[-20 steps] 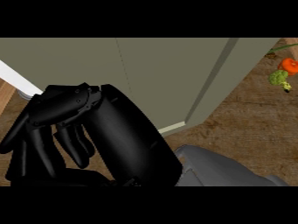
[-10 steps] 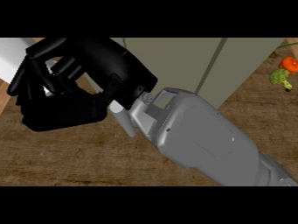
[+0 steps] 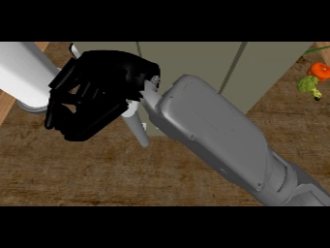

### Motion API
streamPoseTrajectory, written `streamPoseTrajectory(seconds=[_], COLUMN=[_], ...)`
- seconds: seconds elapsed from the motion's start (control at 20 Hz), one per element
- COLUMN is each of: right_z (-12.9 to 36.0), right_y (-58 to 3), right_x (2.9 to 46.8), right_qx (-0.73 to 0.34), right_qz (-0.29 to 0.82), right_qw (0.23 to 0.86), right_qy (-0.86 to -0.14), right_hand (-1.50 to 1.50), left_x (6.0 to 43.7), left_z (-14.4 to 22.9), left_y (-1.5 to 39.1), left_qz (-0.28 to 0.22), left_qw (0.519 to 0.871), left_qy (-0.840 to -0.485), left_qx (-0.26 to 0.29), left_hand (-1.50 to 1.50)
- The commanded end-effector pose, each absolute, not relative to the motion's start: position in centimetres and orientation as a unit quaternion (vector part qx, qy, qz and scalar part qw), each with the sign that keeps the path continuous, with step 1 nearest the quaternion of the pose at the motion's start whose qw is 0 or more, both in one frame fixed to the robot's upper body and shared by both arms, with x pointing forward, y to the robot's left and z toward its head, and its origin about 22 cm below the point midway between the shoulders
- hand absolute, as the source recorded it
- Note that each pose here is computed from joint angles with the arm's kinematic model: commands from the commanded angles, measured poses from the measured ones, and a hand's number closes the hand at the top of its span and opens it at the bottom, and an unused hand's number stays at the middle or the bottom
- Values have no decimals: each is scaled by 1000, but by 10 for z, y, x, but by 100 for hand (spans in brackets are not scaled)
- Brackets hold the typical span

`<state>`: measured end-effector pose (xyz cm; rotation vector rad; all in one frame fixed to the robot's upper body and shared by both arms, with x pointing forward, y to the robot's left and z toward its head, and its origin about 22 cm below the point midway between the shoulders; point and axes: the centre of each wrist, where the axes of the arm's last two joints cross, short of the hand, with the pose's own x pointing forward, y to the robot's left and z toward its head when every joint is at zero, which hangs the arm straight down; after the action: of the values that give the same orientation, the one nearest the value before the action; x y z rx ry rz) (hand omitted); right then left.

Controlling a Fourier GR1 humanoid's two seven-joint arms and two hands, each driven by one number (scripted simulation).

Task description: Pick up the wine, place it into the cabinet and close the cabinet

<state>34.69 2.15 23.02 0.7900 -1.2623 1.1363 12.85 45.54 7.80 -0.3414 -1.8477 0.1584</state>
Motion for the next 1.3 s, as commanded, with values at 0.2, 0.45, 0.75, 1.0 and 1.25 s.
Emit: streamPoseTrajectory(seconds=[0.2,0.45,0.75,1.0,1.25], right_z=[215,208,196,205,216], right_y=[22,8,-11,-45,-68], right_x=[382,401,418,437,442], right_qx=[403,434,435,388,348], right_qz=[471,447,411,375,321], right_qw=[604,599,619,627,617], right_qy=[-501,-503,-509,-561,-629], right_hand=[150,150,150,150,150], left_x=[131,124,125,123,126], left_z=[82,76,83,78,76], left_y=[465,471,475,475,468], left_qz=[67,71,73,67,73], left_qw=[566,571,574,575,574], left_qy=[-805,-803,-802,-801,-803], left_qx=[-162,-159,-150,-150,-146], left_hand=[-150,-150,-150,-150,-150])
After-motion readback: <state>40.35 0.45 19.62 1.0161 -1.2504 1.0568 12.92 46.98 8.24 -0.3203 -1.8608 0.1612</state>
